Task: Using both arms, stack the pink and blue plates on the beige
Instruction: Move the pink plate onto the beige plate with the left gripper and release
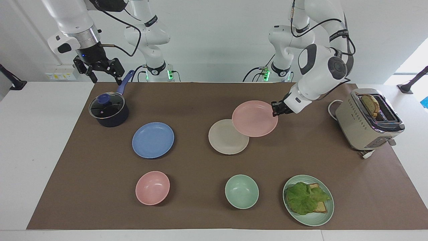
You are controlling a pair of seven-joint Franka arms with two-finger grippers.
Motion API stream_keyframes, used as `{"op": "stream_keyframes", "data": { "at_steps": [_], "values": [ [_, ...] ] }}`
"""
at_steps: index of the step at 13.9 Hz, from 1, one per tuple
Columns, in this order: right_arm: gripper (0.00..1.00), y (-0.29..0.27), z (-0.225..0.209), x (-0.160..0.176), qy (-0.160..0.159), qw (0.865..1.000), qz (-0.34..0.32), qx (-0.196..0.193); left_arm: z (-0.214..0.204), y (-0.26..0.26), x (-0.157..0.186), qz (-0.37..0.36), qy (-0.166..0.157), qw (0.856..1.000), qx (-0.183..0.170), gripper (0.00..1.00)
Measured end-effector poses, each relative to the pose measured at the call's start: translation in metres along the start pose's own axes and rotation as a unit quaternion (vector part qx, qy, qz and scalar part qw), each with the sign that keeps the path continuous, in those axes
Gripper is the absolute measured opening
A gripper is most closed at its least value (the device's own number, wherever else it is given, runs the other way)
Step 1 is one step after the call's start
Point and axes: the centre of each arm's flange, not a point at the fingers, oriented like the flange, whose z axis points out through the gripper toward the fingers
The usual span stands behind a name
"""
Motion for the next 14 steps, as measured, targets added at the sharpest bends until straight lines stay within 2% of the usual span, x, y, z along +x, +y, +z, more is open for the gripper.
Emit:
{"op": "stream_keyframes", "data": {
  "at_steps": [3, 7, 13, 14],
  "values": [
    [1.0, 0.001, 0.012, 0.002, -0.002, 1.0, 0.001, 0.0, 0.045, 0.038, -0.003, -0.019, 0.016, 1.0, -0.004, 0.05],
    [1.0, 0.006, 0.02, 0.003, -0.003, 1.0, 0.006, 0.0, 0.095, 0.056, 0.007, -0.042, 0.027, 0.999, -0.004, 0.05],
    [1.0, 0.006, 0.02, 0.003, -0.003, 1.0, 0.006, 0.0, 0.11, 0.055, 0.012, -0.047, 0.028, 0.998, 0.0, 0.05],
    [1.0, 0.006, 0.02, 0.003, -0.003, 1.0, 0.006, 0.0, 0.11, 0.055, 0.012, -0.047, 0.029, 0.998, 0.0, 0.13]
  ]
}}
